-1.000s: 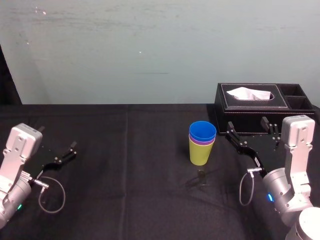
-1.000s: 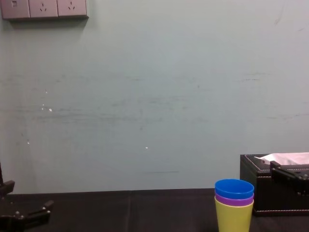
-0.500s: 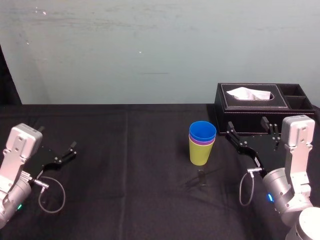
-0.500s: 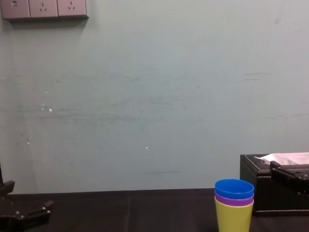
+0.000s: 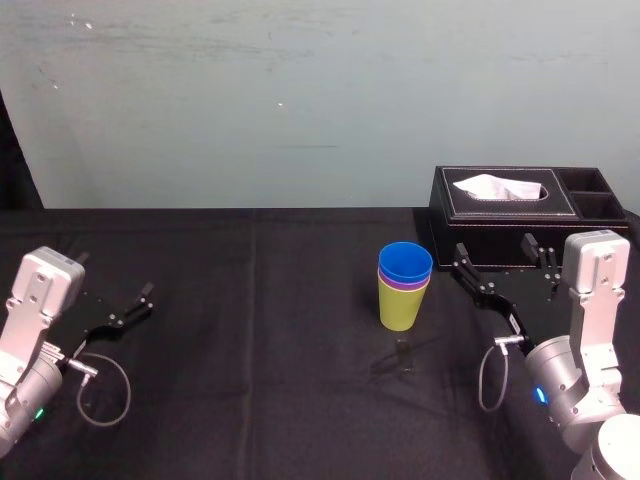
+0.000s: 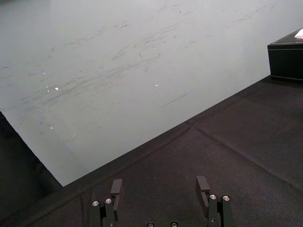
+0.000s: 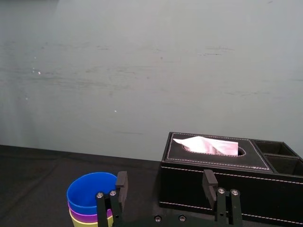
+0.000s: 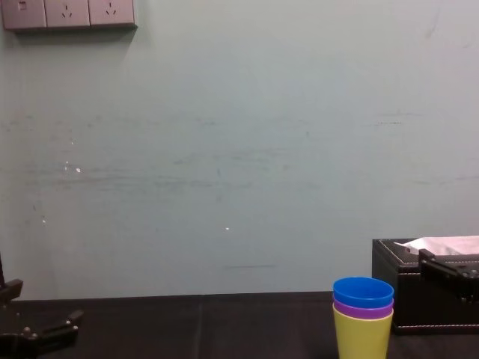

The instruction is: Stack the three plastic cups sequentially using one hand.

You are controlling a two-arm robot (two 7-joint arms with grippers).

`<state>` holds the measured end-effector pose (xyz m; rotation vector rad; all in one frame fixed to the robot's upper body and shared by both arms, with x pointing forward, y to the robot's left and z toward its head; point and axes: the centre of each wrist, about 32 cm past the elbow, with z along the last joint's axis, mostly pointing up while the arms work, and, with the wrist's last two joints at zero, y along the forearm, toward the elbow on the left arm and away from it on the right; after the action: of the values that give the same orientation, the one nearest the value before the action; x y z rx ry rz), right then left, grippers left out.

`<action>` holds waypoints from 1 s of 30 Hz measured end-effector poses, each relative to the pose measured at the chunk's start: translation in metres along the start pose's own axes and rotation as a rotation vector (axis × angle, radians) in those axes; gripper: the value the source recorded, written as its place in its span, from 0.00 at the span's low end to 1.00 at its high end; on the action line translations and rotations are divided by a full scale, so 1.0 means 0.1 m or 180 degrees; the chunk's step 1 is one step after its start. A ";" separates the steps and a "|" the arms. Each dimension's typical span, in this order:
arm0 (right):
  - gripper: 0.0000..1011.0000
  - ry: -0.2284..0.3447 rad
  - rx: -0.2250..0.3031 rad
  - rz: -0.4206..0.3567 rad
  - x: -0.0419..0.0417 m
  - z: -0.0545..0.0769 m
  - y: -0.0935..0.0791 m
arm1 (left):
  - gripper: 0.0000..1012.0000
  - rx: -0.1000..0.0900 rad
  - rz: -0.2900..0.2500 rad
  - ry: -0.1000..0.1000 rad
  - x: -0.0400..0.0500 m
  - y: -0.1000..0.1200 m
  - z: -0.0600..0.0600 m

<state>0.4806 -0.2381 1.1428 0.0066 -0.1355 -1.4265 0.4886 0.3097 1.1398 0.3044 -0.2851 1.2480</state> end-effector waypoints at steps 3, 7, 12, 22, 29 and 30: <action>0.99 0.0000 0.0000 0.0000 0.000 0.00 0.00 | 0.99 0.0000 0.0000 0.0000 0.000 0.00 0.00; 0.99 0.0000 0.0000 0.0000 0.000 0.00 0.00 | 0.99 0.0000 0.0000 0.0000 0.000 0.00 0.00; 0.99 0.0000 0.0000 0.0000 0.000 0.00 0.00 | 0.99 0.0000 0.0000 0.0000 0.000 0.00 0.00; 0.99 0.0000 0.0000 0.0000 0.000 0.00 0.00 | 0.99 0.0000 0.0000 0.0000 0.000 0.00 0.00; 0.99 0.0000 0.0000 0.0000 0.000 0.00 0.00 | 0.99 0.0000 0.0000 0.0000 0.000 0.00 0.00; 0.99 0.0000 0.0000 0.0000 0.000 0.00 0.00 | 0.99 0.0000 0.0000 0.0000 0.000 0.00 0.00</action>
<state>0.4806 -0.2381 1.1428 0.0066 -0.1356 -1.4264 0.4886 0.3097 1.1398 0.3044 -0.2851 1.2480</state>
